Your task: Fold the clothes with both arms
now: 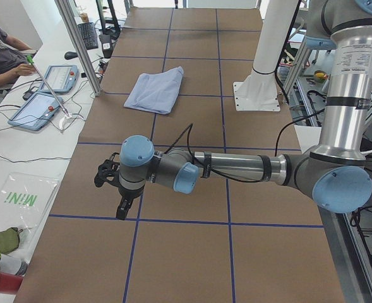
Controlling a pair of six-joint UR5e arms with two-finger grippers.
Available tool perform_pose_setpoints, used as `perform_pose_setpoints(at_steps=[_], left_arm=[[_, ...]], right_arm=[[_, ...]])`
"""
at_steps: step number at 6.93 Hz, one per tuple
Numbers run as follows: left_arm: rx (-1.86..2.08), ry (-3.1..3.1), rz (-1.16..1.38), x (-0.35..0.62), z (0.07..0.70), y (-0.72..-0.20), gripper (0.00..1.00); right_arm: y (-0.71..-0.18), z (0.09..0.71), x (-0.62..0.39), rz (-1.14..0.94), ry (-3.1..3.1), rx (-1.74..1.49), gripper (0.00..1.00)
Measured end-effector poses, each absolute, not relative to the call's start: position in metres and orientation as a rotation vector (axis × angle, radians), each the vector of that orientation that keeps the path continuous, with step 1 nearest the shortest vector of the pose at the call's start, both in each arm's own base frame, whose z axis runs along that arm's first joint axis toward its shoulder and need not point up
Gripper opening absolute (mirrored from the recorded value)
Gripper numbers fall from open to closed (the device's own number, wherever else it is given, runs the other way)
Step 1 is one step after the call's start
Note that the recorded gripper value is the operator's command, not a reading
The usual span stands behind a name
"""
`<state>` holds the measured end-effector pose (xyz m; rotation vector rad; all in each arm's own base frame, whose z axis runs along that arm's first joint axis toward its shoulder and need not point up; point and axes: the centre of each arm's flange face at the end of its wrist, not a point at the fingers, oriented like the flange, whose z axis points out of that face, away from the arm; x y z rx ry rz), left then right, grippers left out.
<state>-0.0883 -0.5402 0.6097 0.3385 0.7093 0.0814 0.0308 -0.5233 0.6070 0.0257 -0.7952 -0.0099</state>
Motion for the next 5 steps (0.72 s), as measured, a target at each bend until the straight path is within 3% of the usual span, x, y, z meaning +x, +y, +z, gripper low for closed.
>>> perform_pose_setpoints(at_steps=[3, 5], left_arm=[[0.336, 0.714, 0.086, -0.086, 0.635, -0.506, 1.00], [0.360, 0.736, 0.066, -0.083, 0.621, -0.491, 1.00]], right_arm=[[-0.513, 0.598, 0.034, 0.007, -0.775, 0.017, 1.00], [-0.503, 0.598, 0.034, 0.020, -0.759, -0.023, 1.00]])
